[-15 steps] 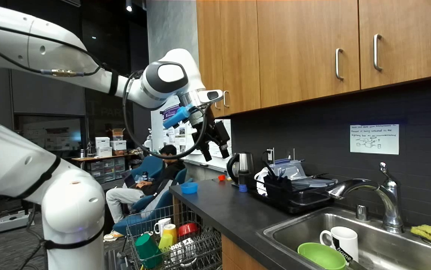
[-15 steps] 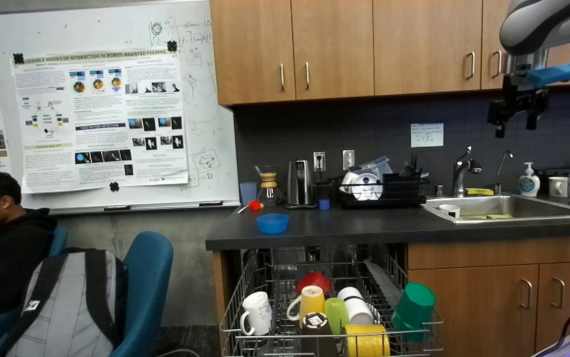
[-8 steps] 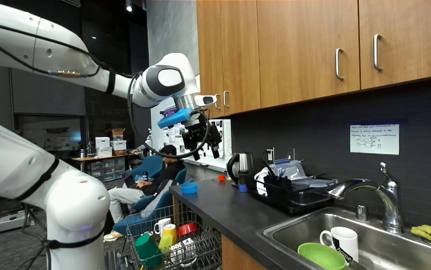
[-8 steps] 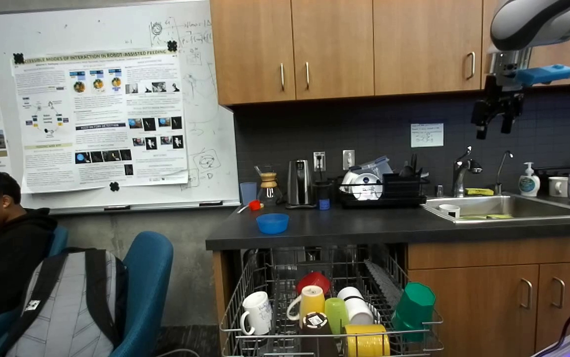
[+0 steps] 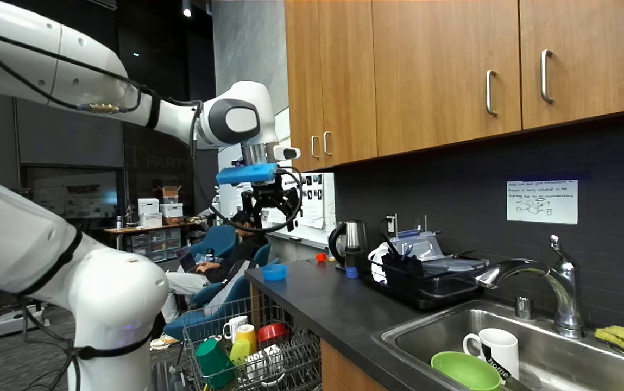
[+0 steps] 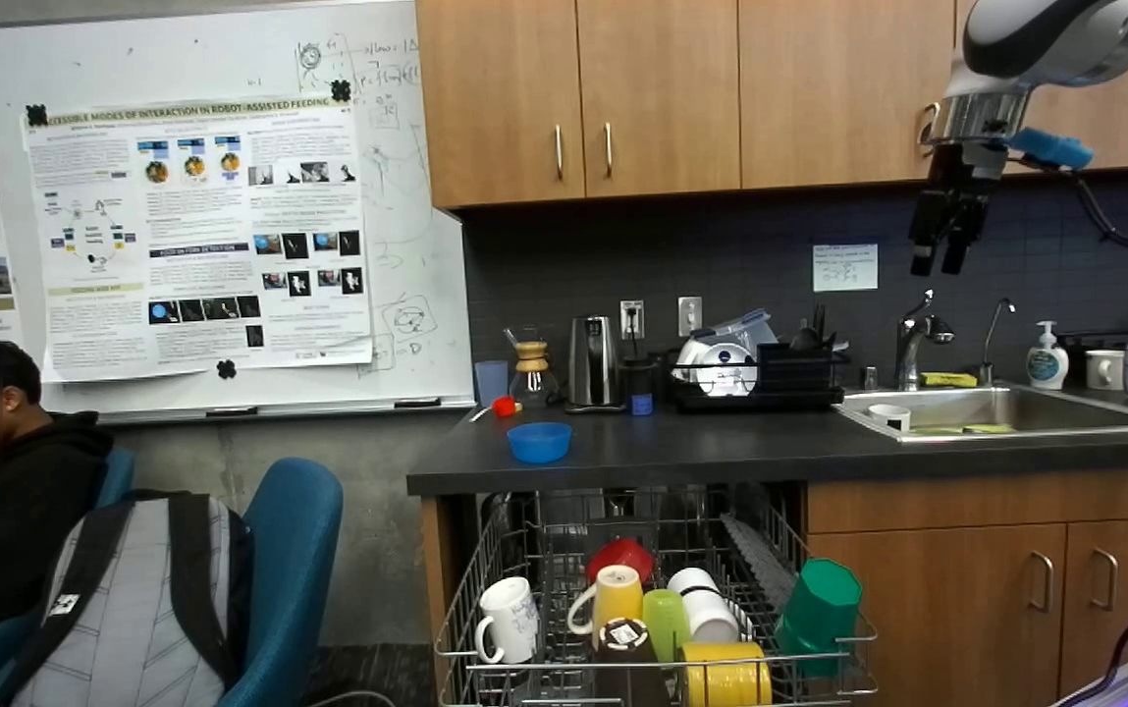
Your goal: Lift the green cup in the dish washing rack and place it on the far right of the dish washing rack
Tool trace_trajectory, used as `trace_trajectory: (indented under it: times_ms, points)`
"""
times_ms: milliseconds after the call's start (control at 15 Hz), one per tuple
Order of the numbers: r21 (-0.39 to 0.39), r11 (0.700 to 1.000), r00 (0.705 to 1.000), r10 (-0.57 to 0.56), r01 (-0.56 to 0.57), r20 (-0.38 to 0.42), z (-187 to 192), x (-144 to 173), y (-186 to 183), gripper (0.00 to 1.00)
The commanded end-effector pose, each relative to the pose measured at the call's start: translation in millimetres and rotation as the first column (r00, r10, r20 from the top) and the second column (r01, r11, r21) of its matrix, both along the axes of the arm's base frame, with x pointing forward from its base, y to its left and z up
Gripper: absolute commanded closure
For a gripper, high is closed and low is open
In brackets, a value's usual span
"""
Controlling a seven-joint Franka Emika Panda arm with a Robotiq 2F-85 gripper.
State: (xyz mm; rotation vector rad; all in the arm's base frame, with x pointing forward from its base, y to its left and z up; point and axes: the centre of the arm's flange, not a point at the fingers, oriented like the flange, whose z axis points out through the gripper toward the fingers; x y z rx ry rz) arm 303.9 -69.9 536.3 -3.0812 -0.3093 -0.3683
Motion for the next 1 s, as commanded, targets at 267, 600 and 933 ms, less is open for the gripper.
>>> trace_trajectory:
  times_ms: [267,600,933]
  points:
    - [0.067,0.967,0.967,0.248,-0.245,-0.054,-45.2,-5.4,41.8,0.0]
    - [0.098,0.915,0.91,0.4,-0.391,-0.111,-81.7,-4.8,75.0,0.0]
    - [0.148,0.853,0.84,0.52,-0.5,-0.154,-112.7,-7.7,102.9,0.0]
